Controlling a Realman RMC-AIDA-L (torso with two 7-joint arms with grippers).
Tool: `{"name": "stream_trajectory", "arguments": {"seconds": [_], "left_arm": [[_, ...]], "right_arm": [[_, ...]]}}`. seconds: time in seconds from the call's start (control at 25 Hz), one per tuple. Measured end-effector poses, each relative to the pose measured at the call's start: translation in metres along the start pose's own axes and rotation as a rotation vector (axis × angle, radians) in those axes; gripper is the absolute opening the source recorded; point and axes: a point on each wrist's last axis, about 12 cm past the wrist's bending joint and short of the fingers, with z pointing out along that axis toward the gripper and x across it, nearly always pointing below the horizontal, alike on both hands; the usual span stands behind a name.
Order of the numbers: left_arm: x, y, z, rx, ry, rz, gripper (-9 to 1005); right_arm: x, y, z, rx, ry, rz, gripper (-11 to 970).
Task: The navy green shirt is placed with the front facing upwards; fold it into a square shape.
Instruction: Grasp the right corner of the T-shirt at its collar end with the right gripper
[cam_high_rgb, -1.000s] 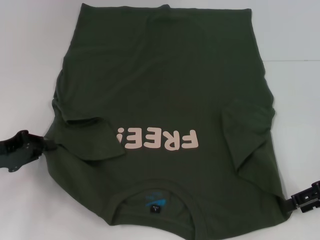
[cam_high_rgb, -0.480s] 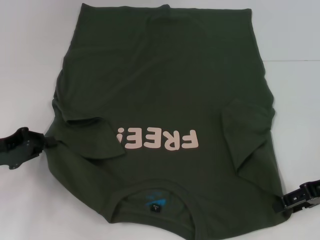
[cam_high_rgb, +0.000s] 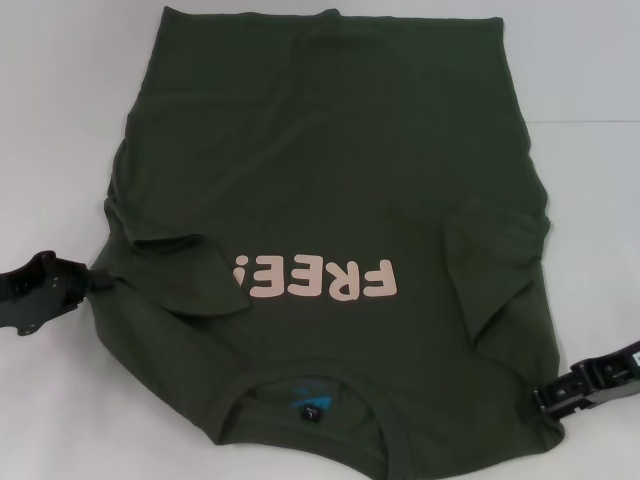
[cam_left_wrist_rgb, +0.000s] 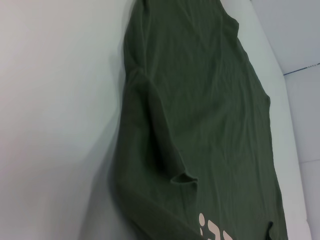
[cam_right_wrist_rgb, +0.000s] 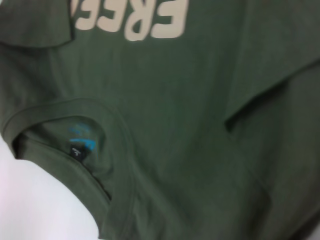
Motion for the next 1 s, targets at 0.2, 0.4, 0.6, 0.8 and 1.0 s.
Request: {"name": "stream_trajectory", "arguments": {"seconds": [0.2,0.4,0.6,0.8,1.0], "left_arm": [[0.0,0.0,0.0,0.0,-0.001,-0.001,56],[0.001,0.001,-0.001,0.0,-0.002,-0.003,56],[0.001,0.002,-0.001,-0.001,-0.004,-0.006,56],[0.001,0.003,-0.002,-0.002,-0.008,-0.008,56],[0.001,0.002,-0.002,0.003,-0.014,-0.01,55]], "right_arm": [[-0.004,0.005,0.004,0.004,0.019,-0.016,601],[0.0,-0.001,-0.004,0.018,0.013,0.007,590],[0.005,-0.009,-0.013,0.032,0.012,0.037,578],[0.007,-0.009,-0.011,0.03,0.016,0.04,566],[0.006,-0.007,-0.007,0.026,0.022,0.036,554]]}}
